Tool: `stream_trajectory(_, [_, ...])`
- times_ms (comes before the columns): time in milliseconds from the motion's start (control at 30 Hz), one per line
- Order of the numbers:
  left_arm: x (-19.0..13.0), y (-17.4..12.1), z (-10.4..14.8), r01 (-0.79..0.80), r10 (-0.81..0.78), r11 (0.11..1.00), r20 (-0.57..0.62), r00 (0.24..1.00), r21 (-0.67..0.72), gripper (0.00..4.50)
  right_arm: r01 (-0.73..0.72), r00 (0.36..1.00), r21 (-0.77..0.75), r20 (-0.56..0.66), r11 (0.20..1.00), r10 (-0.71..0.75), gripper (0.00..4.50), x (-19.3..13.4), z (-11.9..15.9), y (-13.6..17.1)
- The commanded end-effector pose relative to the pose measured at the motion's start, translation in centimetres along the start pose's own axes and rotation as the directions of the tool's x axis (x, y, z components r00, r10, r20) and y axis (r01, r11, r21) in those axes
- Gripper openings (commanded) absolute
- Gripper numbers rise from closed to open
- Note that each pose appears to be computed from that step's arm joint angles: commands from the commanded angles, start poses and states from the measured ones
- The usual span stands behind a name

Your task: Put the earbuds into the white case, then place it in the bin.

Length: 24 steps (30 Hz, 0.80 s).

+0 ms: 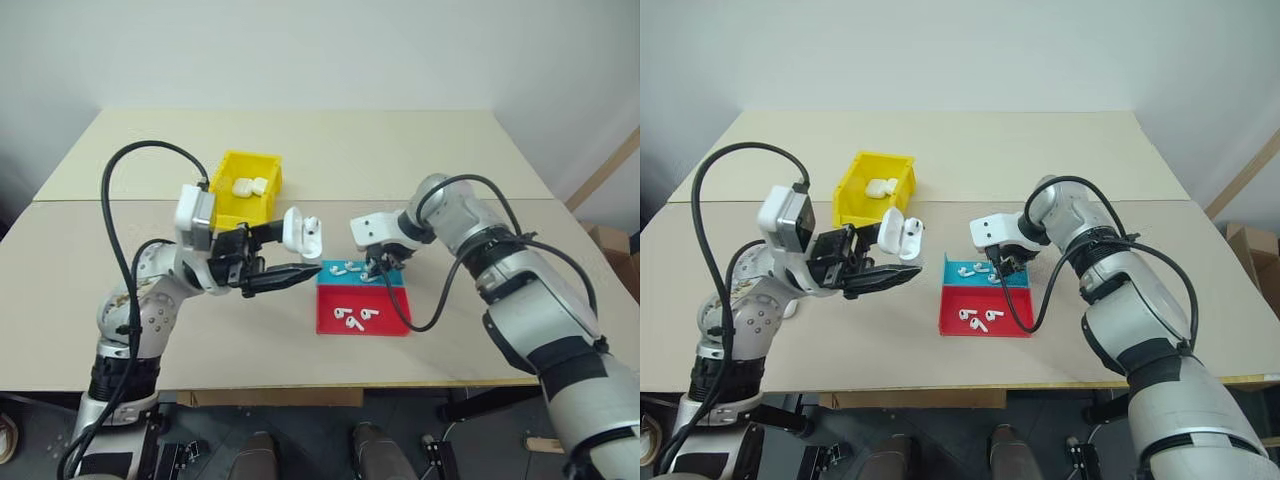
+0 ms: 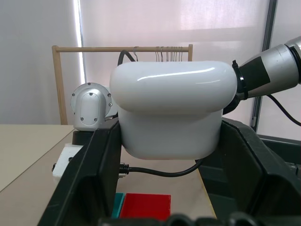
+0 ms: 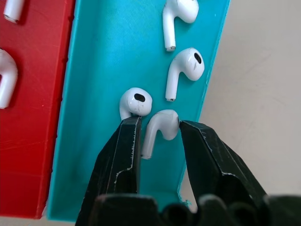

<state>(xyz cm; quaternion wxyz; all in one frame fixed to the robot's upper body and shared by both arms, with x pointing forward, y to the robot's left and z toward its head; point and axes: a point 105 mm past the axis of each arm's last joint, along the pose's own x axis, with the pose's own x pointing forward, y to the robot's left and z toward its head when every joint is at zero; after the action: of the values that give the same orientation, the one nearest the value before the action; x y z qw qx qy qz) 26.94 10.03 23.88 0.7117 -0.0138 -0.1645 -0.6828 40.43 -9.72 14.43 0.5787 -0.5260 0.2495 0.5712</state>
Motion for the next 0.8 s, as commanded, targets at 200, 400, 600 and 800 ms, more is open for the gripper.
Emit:
stream_trajectory(200, [-0.1, -0.7, 1.0, 0.009, -0.009, 0.997, 0.007, 1.0, 0.071, 2.78, 0.038, 0.999, -0.013, 0.004, 0.999, -0.038, 1.69, -0.6, 0.5, -0.9])
stream_trajectory(400, [-0.2, -0.6, 1.0, 0.007, -0.007, 0.997, 0.004, 1.0, 0.072, 2.78, 0.027, 1.0, -0.011, -0.004, 1.0, -0.027, 1.69, -0.3, 0.2, -0.7])
stream_trajectory(600, [-0.1, -0.6, 0.9, 0.008, -0.009, 0.997, 0.003, 1.0, 0.071, 2.78, 0.017, 1.0, -0.003, -0.019, 1.0, -0.017, 1.69, -0.2, -0.4, -0.4])
stream_trajectory(800, [0.1, -0.5, 1.0, 0.012, -0.012, 0.997, 0.004, 1.0, 0.074, 2.78, 0.012, 0.999, 0.0, -0.03, 1.0, -0.012, 0.78, 0.1, -0.7, -0.2])
